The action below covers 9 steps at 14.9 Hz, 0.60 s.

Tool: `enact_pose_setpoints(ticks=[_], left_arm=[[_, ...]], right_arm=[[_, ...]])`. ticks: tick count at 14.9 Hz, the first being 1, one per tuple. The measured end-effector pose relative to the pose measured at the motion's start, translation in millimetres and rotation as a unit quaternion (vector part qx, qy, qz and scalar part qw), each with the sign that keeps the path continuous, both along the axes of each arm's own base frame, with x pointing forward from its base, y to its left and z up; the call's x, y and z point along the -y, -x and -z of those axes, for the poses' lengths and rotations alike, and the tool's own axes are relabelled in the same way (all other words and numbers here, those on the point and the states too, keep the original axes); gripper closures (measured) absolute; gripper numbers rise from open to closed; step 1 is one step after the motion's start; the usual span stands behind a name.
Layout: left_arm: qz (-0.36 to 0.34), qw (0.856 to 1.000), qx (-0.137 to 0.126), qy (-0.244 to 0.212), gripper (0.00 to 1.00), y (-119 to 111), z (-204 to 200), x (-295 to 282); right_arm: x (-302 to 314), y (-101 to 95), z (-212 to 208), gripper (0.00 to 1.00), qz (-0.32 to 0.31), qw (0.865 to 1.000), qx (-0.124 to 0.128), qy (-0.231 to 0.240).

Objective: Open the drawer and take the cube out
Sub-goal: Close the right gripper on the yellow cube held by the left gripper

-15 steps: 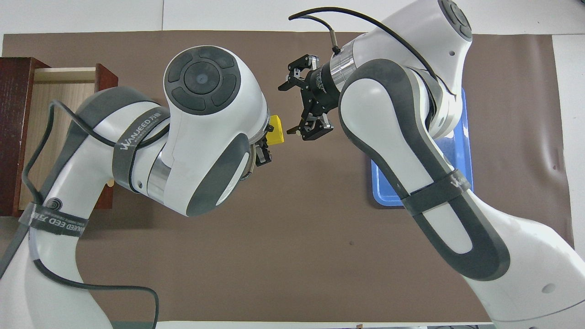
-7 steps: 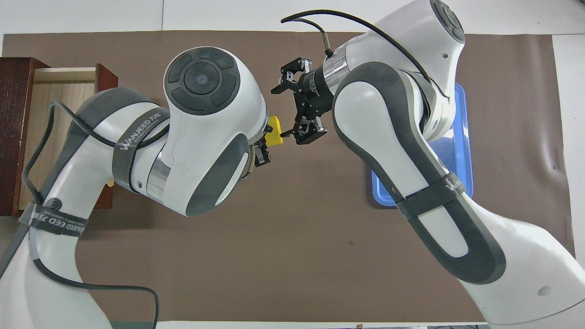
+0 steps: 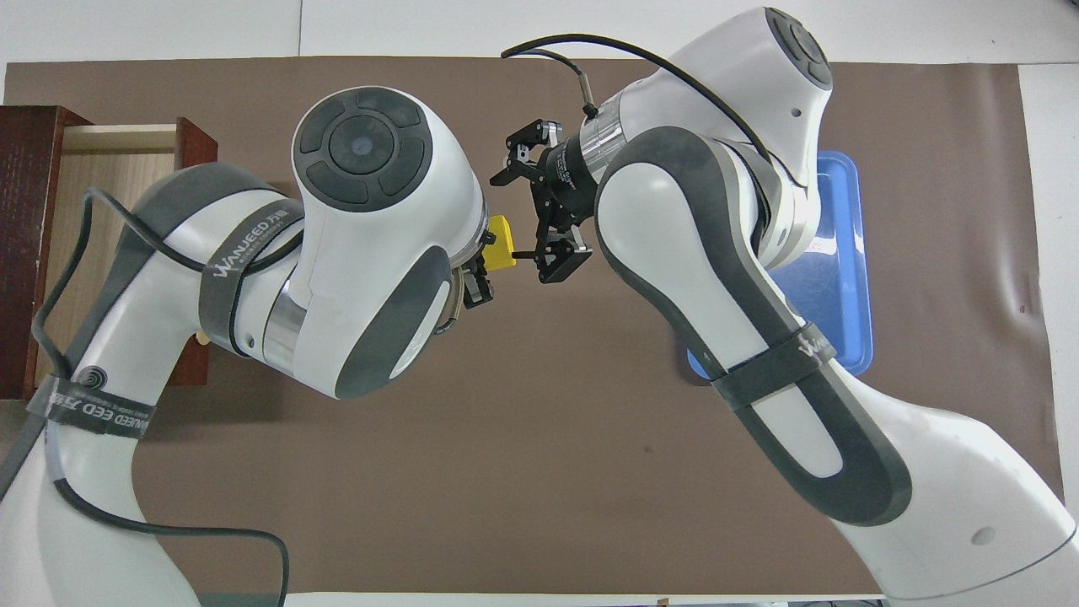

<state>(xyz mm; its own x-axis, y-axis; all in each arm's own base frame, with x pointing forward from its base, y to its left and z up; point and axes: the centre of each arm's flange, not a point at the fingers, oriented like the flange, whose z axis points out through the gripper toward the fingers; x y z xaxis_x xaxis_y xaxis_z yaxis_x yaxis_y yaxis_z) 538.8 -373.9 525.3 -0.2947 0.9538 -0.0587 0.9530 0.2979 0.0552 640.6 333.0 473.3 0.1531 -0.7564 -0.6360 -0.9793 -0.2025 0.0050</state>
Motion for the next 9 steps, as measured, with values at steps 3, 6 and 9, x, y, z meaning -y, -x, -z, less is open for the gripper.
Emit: enact_pose_setpoints(ticks=[3,6,9], left_arm=[[-0.003,1.000,0.001,0.000,0.44,-1.2,-0.2,-1.5],[-0.003,1.000,0.001,0.000,0.44,-1.3,0.7,-1.7],[-0.004,1.000,0.002,0.001,0.44,-1.8,0.5,-1.8]], right_arm=[[-1.6,1.4,2.8,0.02,-0.001,1.000,-0.003,0.001],[-2.1,1.9,3.8,0.01,-0.002,1.000,-0.004,0.002],[-3.5,2.7,4.1,0.01,-0.002,1.000,-0.004,0.001]])
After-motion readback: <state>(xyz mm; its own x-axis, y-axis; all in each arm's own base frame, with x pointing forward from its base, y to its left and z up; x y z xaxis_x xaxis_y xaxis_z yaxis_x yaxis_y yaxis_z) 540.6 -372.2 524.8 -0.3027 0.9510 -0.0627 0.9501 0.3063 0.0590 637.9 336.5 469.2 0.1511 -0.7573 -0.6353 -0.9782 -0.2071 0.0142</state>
